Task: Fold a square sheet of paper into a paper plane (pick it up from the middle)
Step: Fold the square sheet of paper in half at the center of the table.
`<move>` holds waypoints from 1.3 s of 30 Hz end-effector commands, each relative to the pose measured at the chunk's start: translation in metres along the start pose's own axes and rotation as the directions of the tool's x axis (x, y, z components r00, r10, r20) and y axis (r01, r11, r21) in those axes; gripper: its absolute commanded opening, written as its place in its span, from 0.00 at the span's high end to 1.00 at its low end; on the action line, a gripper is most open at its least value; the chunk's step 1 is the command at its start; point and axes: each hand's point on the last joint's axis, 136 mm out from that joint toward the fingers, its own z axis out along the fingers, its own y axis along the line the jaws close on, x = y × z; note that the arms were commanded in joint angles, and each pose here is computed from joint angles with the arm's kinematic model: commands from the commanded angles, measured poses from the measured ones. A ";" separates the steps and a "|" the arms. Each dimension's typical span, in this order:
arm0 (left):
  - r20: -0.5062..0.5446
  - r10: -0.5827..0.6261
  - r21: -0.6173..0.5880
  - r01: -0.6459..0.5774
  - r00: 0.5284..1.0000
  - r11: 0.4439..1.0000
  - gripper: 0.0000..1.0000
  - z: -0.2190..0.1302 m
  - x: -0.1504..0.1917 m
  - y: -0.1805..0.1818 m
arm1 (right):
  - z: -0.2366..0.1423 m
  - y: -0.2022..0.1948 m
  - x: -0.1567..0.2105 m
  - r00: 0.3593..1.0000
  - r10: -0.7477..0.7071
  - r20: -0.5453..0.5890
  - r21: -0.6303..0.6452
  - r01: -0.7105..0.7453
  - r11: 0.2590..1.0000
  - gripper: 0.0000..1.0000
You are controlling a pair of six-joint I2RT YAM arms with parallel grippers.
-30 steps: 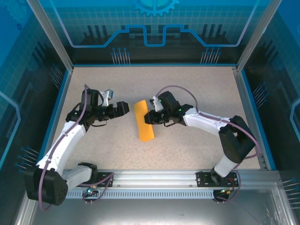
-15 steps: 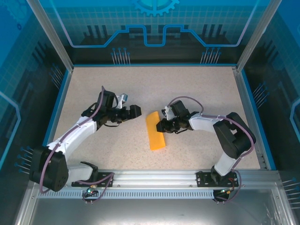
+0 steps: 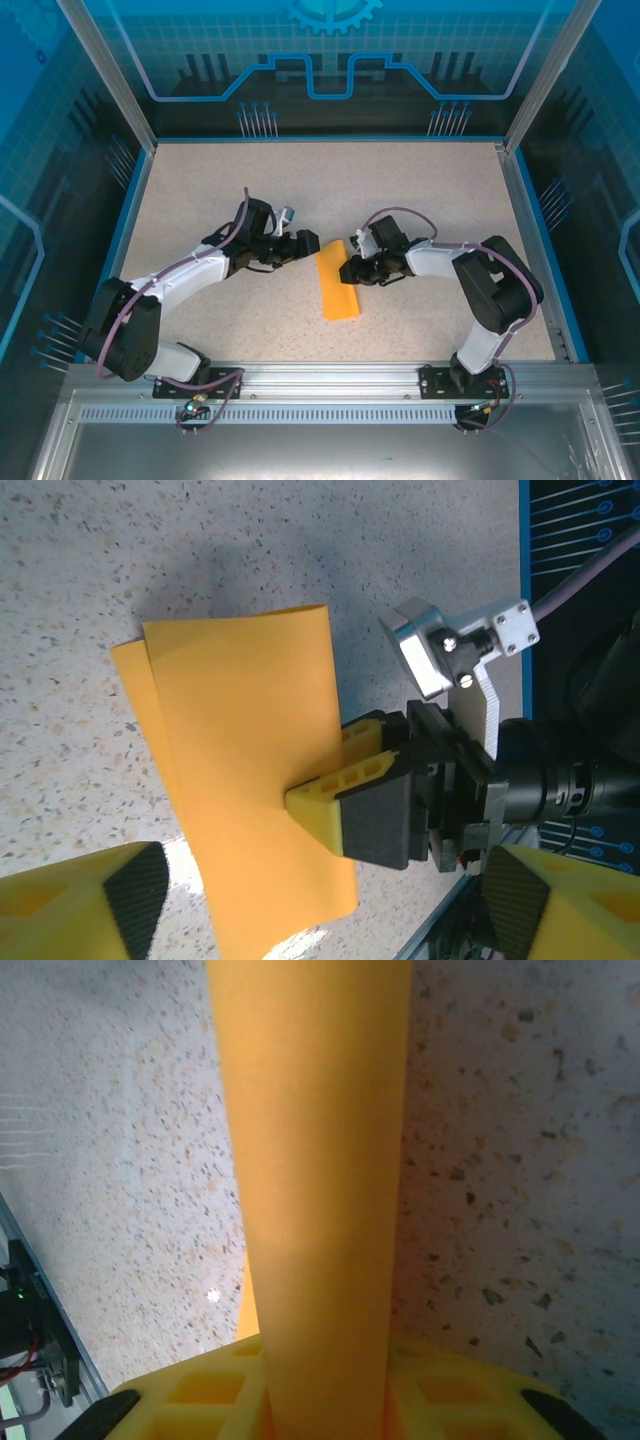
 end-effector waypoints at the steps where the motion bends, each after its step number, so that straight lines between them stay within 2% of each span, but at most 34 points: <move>1: 0.014 -0.016 -0.027 0.016 1.000 1.000 0.22 0.014 0.000 0.008 | 0.001 -0.008 0.006 0.999 -0.007 -0.037 0.003 0.007 1.000 0.72; 5: 0.022 -0.008 -0.080 0.010 1.000 0.997 0.34 0.028 0.006 0.018 | 0.001 -0.008 0.007 0.999 -0.021 -0.040 0.002 0.021 1.000 0.71; 10: 0.011 0.006 -0.104 -0.004 1.000 0.995 0.56 0.048 0.015 0.024 | 0.002 -0.009 0.007 0.998 -0.037 -0.052 0.007 0.038 0.999 0.69; 13: -0.007 0.017 -0.118 -0.017 1.000 0.993 0.62 0.057 0.022 0.027 | 0.001 -0.010 0.008 0.997 -0.047 -0.059 0.017 0.048 0.999 0.69; 24: -0.076 0.032 -0.165 -0.044 0.997 0.985 0.78 0.081 0.040 0.040 | 0.001 -0.008 0.007 0.996 -0.055 -0.064 0.013 0.056 0.998 0.68; 35: -0.115 0.040 -0.226 -0.065 0.993 0.972 0.82 0.089 0.053 0.056 | -0.003 -0.004 0.000 0.997 -0.062 -0.050 0.022 0.063 0.998 0.66; 39: -0.125 0.038 -0.235 -0.067 0.991 0.970 0.83 0.091 0.056 0.061 | -0.007 -0.002 -0.001 0.997 -0.066 -0.047 0.035 0.067 0.997 0.62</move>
